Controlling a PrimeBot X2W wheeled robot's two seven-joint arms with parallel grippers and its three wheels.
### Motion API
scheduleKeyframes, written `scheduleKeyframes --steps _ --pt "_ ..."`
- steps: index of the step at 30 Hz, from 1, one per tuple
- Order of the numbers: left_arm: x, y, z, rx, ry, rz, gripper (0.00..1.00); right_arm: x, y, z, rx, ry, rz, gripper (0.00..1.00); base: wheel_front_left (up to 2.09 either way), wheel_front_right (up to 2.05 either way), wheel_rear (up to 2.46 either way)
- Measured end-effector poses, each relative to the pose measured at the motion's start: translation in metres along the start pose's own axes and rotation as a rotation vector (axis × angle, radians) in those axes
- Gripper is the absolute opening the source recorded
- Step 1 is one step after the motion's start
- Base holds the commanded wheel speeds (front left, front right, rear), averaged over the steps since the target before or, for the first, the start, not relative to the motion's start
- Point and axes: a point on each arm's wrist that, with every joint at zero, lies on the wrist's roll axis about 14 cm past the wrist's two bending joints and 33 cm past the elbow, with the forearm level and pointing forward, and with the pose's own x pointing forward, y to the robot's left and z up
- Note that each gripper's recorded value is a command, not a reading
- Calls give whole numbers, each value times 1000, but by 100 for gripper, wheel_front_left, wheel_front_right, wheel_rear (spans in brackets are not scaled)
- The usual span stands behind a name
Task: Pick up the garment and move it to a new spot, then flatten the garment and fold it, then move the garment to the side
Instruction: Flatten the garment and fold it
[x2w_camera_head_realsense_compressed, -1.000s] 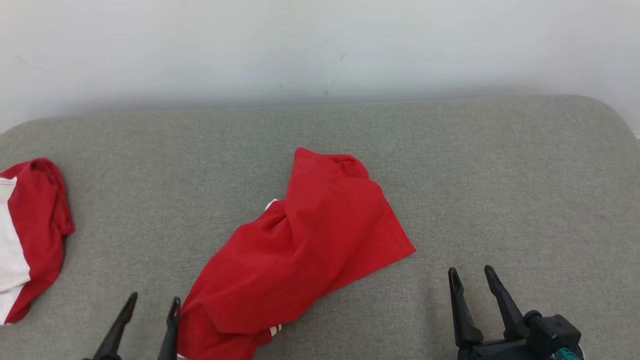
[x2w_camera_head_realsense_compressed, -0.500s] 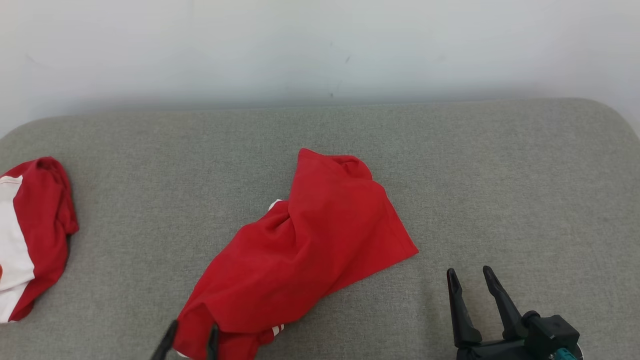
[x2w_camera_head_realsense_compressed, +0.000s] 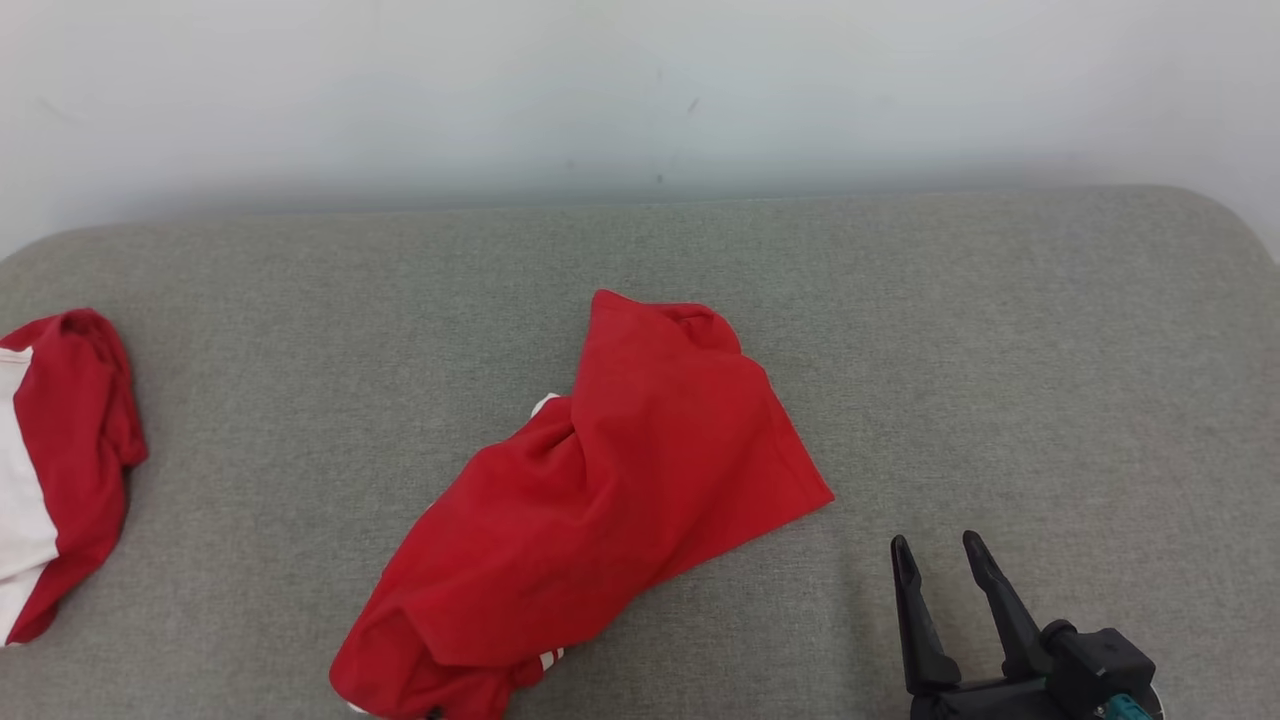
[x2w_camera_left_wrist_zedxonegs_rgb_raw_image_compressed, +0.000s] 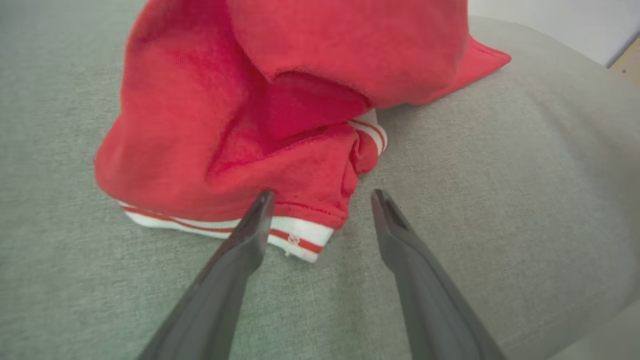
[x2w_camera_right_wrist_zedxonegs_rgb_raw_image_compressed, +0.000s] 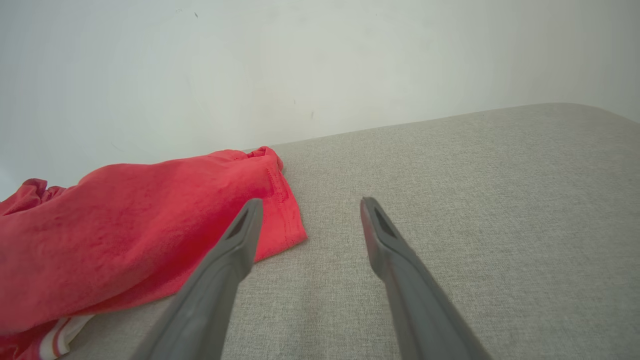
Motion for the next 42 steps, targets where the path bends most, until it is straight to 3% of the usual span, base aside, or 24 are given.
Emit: scheduleKeyframes --steps 5,6,7,8,9,22,31,32,33,42 --pt "12 5 -9 40 43 -4 100 -3 -5 1 -4 -2 -16 100 0 0 0" --pt "14 7 -9 35 44 3 96 -3 -6 1 -6 -2 -18 100 0 0 0" --pt "17 8 -8 35 40 7 34 -3 -7 1 -8 -1 -21 100 0 0 0" --pt "19 10 -5 35 34 11 34 -3 -8 1 -9 -1 -24 100 0 0 0" --pt "21 12 -3 37 28 15 0 -3 -9 0 -9 0 -27 100 0 0 0" --pt "-7 61 42 83 -109 147 0 2 -1 -3 13 7 -2 100 0 0 0" --pt "-15 49 35 34 -86 144 0 7 8 -8 20 22 24 100 0 0 0" --pt "-15 48 34 31 -83 141 25 7 8 -8 20 22 23 100 0 0 0" --pt "-14 47 32 29 -79 139 98 6 7 -8 20 23 23 100 0 0 0" --pt "-7 18 -5 41 40 34 100 4 1 -8 13 22 4 100 0 0 0"
